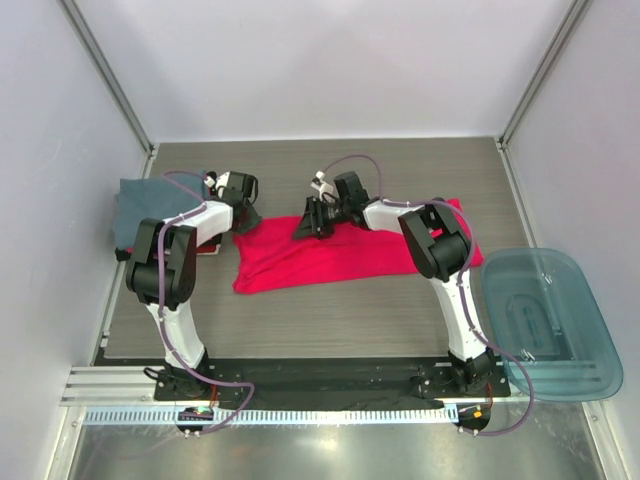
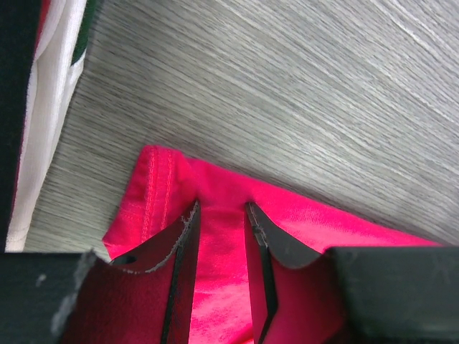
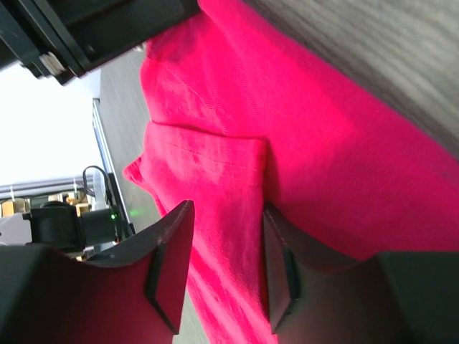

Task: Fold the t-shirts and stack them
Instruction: Fold the tshirt

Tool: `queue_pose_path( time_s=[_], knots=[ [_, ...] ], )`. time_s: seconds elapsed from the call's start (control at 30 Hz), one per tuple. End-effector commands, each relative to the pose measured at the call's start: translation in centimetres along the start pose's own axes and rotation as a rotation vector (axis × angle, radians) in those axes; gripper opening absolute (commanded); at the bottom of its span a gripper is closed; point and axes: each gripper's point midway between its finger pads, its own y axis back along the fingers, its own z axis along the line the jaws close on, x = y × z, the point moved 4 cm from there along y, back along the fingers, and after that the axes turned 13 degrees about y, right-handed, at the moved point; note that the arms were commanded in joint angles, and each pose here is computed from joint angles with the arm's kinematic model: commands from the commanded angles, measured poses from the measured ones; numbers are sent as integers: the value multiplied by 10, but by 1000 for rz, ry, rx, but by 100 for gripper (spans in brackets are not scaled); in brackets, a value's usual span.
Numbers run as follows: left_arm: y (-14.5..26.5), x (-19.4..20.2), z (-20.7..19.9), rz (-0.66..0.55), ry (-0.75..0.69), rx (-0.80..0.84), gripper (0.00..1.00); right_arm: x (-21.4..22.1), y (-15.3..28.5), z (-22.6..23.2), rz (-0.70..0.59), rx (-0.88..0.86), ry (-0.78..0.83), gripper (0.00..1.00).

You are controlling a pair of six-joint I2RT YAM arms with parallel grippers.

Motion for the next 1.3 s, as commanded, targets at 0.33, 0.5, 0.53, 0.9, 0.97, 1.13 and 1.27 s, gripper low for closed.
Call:
queue_pose_path(
  time_s=[0.33,0.5,0.53,0.9,0.97,1.13,1.27],
  knots=[
    [-7,-7,6,-36,-41,-55,32,24,36,62,5,-123,66,42],
    [-9,-9,9,-39,-50,-78,32,45,56,71,31,-87,66,43],
    [-8,-9,9,-40,-51,-79,32,54,58,69,49,-75,56,42],
    [-1,-8,1,-27,-48,-24,31,24,51,87,6,-13,150,64],
    [-1,-7,0,-21,-47,-14,31,26,41,81,34,54,145,65],
    [2,-3,-2,-7,-41,10,31,38,36,69,25,256,50,50],
    [6,-2,-7,-12,-43,25,31,48,47,65,-36,402,-24,48]
  ],
)
